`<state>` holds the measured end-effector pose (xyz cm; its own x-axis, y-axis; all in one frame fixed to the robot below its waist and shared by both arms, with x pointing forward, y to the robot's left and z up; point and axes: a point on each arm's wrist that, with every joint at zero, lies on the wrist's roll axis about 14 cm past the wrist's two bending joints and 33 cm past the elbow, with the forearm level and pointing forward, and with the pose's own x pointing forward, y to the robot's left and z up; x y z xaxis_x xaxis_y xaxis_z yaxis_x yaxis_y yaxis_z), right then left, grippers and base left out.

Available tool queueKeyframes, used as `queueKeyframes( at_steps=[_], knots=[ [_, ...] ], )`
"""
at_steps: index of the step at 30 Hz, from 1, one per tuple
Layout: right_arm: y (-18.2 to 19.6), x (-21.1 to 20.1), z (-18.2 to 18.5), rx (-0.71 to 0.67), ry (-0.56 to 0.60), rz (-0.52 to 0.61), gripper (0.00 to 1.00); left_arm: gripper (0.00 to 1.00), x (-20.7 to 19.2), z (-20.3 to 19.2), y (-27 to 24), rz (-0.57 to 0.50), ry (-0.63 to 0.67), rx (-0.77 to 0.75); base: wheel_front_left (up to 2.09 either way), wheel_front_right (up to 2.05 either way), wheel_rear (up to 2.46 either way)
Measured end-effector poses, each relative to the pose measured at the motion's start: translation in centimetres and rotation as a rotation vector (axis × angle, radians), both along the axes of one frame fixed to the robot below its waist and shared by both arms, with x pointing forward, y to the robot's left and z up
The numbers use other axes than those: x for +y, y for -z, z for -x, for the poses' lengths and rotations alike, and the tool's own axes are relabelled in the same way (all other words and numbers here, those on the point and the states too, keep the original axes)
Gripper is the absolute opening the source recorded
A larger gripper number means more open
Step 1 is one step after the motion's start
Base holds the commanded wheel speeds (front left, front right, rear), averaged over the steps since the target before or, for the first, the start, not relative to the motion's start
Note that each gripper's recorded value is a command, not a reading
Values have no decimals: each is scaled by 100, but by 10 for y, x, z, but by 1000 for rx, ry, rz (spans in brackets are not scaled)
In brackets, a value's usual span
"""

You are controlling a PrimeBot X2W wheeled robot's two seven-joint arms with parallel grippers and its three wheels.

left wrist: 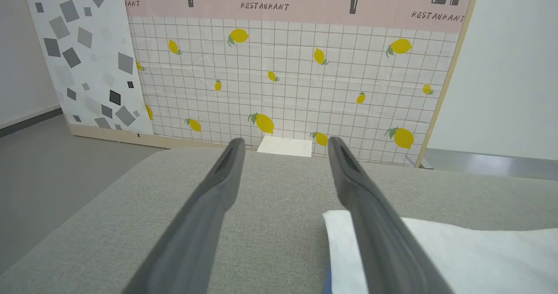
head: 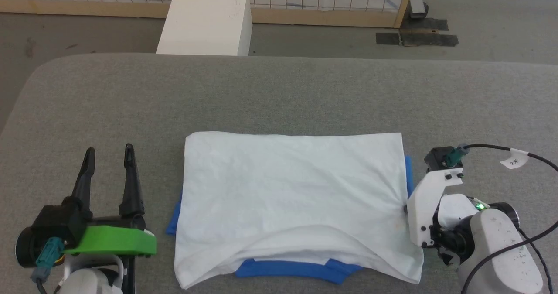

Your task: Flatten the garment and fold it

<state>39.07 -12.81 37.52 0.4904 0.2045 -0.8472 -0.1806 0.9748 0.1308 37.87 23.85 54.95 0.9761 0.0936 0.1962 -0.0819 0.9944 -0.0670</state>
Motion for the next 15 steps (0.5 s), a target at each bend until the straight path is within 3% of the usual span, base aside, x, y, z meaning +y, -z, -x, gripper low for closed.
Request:
queueKeyframes(
  at_steps=[4, 10, 15],
  knots=[
    [-7, -26, -1, -23, 74, 6, 0, 100, -2, 2, -2, -1, 5, -10, 0, 0, 0],
    [-15, -113, 17, -11, 239, 129, 0, 100, -3, 6, -4, 17, 1, -21, 0, 0, 0],
    [-31, -135, 20, -39, 281, 172, 0, 100, -3, 9, -3, 34, 2, -23, 0, 0, 0]
  ],
)
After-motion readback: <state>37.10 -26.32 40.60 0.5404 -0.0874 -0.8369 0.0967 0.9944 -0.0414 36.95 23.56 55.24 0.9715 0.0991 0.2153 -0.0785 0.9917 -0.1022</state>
